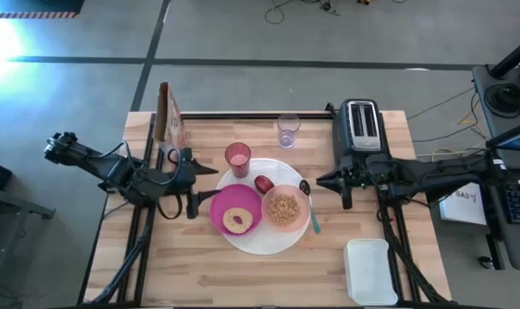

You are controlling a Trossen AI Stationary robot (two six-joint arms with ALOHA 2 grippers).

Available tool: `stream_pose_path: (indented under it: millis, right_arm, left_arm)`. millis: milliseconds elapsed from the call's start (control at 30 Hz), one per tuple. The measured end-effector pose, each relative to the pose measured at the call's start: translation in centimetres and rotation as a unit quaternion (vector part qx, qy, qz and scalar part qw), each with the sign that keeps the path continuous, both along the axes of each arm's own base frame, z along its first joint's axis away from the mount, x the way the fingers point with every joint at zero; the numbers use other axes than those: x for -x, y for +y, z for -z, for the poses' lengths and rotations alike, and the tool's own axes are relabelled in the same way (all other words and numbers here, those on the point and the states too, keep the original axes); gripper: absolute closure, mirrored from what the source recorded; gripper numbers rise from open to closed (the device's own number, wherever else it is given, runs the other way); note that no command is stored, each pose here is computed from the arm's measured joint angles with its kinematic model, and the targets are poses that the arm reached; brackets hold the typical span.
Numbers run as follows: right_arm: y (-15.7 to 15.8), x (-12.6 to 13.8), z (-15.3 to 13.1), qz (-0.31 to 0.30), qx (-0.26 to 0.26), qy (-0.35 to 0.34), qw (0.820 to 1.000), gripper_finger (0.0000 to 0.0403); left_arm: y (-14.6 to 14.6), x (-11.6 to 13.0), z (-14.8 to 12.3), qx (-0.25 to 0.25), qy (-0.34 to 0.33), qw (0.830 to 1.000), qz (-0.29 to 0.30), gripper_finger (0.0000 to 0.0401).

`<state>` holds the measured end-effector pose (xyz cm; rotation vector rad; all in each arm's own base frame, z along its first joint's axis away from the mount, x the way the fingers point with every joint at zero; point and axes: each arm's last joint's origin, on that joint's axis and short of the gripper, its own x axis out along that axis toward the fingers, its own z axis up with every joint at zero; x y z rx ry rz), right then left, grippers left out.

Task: Arrange a breakfast setting
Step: Return to Home Position

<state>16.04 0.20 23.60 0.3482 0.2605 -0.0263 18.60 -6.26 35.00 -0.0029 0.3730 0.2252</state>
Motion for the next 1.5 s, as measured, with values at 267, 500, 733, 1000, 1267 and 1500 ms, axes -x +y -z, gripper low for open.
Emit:
stream_pose_path:
  millis: [267, 500, 733, 1000, 1267, 1500]
  right_arm:
    - [0.1, 1.0, 4.8, -0.025, -0.006, -0.08, 0.996, 0.0351]
    - [0.1, 1.9, 7.3, -0.021, -0.003, -0.097, 0.995, 0.0351]
    - [0.0, 2.1, 7.7, -0.006, 0.009, -0.096, 0.995, 0.0351]
    - [-0.2, 2.1, 7.8, 0.02, 0.022, -0.09, 0.996, 0.0351]
    - [-0.2, 2.1, 7.8, 0.02, 0.021, -0.09, 0.996, 0.0351]
    - [-0.2, 2.1, 7.9, 0.02, 0.021, -0.088, 0.996, 0.0351]
  left_arm:
    - [0.0, 0.0, 0.0, 0.0, -0.001, 1.0, 0.0, 0.0156]
    - [0.0, 0.0, 0.0, 0.002, -0.001, 1.0, -0.001, 0.0156]
    - [0.0, 0.0, 0.0, 0.002, -0.001, 1.0, -0.001, 0.0156]
    - [0.0, 0.0, 0.0, 0.002, -0.001, 1.0, -0.001, 0.0156]
    - [0.0, 0.0, 0.0, 0.001, -0.001, 1.0, -0.001, 0.0156]
    - [0.0, 0.0, 0.0, 0.0, 0.0, 1.0, 0.0, 0.0156]
